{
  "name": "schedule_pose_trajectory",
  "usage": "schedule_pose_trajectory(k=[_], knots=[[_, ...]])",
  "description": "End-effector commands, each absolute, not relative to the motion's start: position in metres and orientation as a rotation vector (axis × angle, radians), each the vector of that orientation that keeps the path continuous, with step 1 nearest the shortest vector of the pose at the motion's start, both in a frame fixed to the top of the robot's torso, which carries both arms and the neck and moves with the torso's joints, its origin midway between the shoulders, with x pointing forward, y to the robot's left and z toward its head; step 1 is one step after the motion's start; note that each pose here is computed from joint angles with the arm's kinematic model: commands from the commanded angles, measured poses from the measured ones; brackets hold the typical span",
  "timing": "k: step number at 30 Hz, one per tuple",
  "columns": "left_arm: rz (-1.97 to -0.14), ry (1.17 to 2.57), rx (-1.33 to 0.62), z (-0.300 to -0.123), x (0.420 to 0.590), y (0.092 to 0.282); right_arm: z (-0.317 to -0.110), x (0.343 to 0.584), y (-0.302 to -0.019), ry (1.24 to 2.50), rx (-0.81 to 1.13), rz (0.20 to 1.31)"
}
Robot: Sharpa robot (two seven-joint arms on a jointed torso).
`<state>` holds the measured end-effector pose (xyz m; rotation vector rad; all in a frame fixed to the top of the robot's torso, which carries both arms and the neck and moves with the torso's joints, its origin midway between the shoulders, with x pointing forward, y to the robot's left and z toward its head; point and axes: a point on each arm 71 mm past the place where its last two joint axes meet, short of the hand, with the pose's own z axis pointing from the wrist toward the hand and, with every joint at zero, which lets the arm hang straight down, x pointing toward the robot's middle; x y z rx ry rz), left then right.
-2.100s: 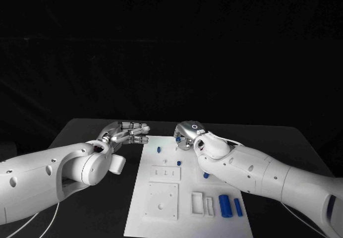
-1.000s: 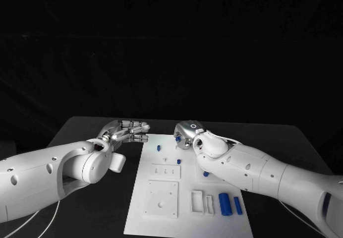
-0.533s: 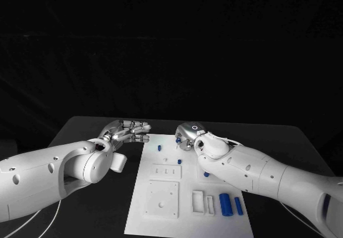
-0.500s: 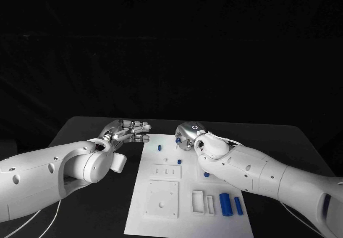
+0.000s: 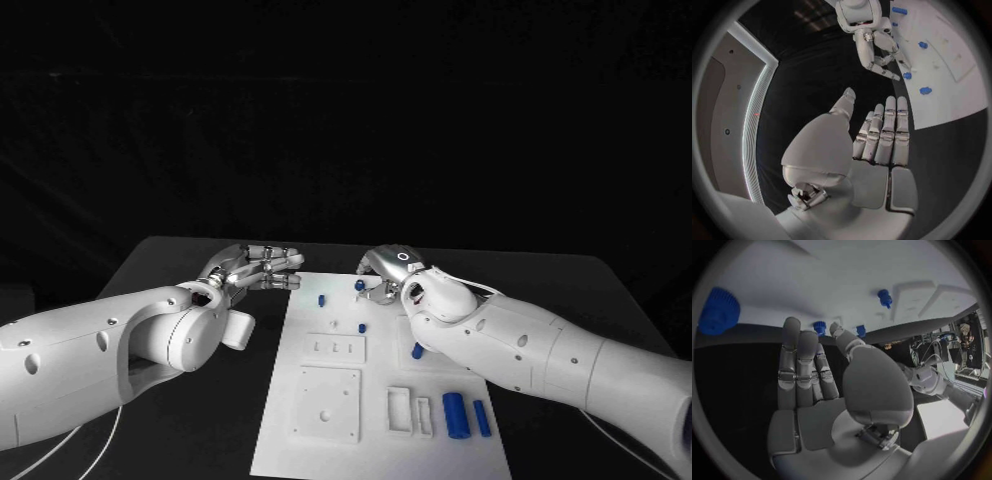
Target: Assemble the parts on the task board
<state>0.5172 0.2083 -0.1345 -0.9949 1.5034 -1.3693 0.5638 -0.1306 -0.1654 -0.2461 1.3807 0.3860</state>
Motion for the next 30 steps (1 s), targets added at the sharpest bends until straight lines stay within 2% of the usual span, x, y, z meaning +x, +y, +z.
schedule_pose_trajectory(k=[1,7,11,20,30], knots=[[-1.393,1.509,-0.980,-0.132,0.516,0.205,-0.152,0.560,-0.142,1.349,-0.205,0.422],[-1.389,1.505,-0.984,-0.132,0.515,0.210,-0.127,0.558,-0.181,1.329,-0.118,0.455],[-1.384,1.497,-0.986,-0.132,0.515,0.213,-0.120,0.559,-0.207,1.373,-0.052,0.465],[-1.378,1.489,-0.987,-0.132,0.517,0.218,-0.128,0.566,-0.246,1.543,0.013,0.442],[-1.381,1.492,-0.986,-0.132,0.518,0.217,-0.142,0.577,-0.251,1.634,0.026,0.422]])
